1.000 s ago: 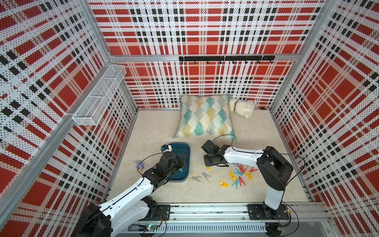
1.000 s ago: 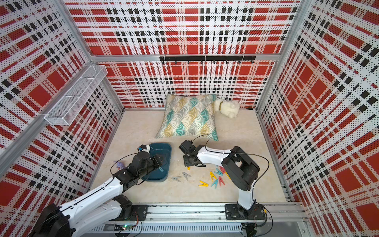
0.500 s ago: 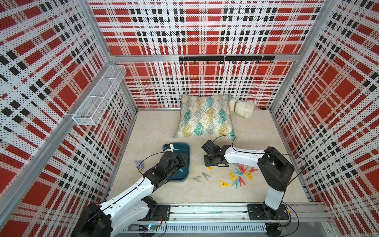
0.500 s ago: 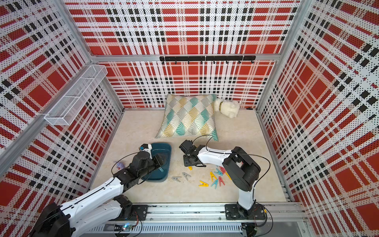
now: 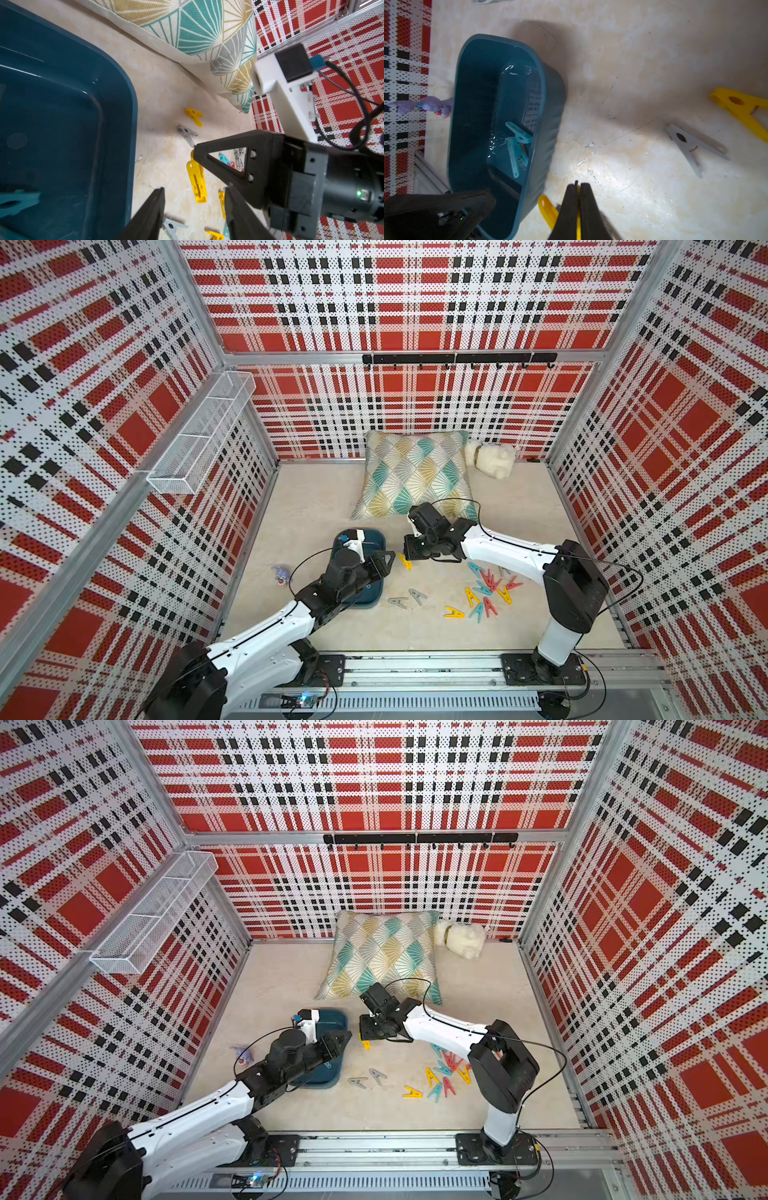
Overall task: Put the clothespins into the storage box
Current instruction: Pick up the clothespin from the center of the board.
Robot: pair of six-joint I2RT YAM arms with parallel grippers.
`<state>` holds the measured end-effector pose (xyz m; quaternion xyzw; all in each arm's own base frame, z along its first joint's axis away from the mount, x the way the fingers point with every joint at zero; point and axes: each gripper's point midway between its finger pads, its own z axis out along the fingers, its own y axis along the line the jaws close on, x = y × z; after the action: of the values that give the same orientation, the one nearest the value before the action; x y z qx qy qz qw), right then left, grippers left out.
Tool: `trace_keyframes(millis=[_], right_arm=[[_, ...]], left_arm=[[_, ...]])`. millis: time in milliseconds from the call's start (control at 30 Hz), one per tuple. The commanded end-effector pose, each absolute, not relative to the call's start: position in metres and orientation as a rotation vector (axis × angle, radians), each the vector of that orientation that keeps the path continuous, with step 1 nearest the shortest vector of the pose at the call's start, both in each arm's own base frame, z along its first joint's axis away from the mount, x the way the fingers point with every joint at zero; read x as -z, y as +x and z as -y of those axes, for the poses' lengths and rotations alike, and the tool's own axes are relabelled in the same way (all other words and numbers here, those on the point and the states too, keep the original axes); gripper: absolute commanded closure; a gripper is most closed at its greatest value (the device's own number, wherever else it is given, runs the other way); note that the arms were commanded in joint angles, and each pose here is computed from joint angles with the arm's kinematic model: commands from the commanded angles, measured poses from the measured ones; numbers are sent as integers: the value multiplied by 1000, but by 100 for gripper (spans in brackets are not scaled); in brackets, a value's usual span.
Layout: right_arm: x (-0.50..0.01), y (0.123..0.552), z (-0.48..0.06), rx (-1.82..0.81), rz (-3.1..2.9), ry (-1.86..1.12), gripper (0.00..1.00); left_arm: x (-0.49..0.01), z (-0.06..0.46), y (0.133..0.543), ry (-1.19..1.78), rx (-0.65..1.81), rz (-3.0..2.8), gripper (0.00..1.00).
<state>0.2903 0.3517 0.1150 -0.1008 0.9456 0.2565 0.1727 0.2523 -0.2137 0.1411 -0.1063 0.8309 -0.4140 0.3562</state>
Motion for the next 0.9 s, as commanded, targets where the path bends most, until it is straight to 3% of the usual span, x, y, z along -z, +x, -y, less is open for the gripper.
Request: trace_keyframes(millis=[0, 633, 867], right_arm=[[-136, 286, -360, -831, -2672, -295, 92], [-150, 285, -374, -952, -2651, -300, 92], [-149, 280, -372, -979, -2654, -286, 92]], left_arm=[[-148, 222, 248, -229, 1118, -2113, 47], [-125, 239, 243, -177, 1060, -2211, 47], [-125, 246, 249, -179, 1047, -2214, 54]])
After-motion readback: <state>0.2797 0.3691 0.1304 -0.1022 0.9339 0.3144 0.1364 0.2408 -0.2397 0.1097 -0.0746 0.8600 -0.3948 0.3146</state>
